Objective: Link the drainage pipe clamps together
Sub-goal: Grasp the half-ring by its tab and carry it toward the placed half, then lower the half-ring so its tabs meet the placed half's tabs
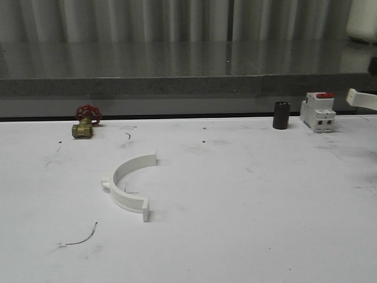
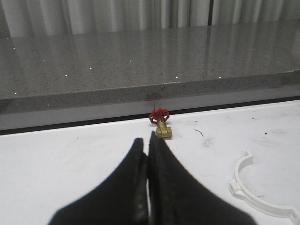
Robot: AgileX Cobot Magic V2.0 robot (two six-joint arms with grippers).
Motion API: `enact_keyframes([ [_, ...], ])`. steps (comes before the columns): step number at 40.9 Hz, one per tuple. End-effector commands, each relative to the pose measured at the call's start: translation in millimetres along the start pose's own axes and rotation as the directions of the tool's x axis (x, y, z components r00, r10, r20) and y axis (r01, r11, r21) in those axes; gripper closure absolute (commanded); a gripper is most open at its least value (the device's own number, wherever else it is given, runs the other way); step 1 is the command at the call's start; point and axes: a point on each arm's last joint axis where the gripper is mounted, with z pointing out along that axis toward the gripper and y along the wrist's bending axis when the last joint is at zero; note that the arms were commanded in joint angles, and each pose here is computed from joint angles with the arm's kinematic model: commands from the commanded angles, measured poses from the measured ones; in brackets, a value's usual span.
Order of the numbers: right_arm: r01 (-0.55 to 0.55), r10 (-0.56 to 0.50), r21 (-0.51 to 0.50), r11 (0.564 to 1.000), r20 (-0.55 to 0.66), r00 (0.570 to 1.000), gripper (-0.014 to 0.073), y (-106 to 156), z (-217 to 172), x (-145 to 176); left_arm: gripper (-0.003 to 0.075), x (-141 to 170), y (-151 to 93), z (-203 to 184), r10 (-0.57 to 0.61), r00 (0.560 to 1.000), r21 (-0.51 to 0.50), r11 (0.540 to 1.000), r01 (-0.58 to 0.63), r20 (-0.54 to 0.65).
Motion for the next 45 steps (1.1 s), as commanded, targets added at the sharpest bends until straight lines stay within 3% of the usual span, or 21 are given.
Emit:
enact_keyframes([
  [1,-0.004,0.006,-0.024,1.0,0.095,0.995,0.0433,33,-26,2,0.0741,-15,0,-2,0.0,0.996,0.009,1.0,-0.001,0.095],
  [13,0.069,-0.065,-0.089,0.994,0.049,0.997,0.0433,131,8,34,0.0741,-15,0,-2,0.0,0.996,0.009,1.0,-0.001,0.095],
  [26,0.175,-0.176,-0.118,0.977,0.002,0.984,0.0433,206,34,60,0.0741,-15,0,-2,0.0,0.996,0.009,1.0,-0.001,0.095],
  [35,0.198,-0.2,-0.132,0.971,-0.004,0.98,0.0433,235,35,67,0.0741,-15,0,-2,0.0,0.996,0.009,1.0,-0.001,0.095],
  [45,0.159,-0.161,-0.148,0.976,0.002,0.987,0.0433,240,32,66,0.0741,-15,0,-2,0.0,0.996,0.009,1.0,-0.001,0.095],
])
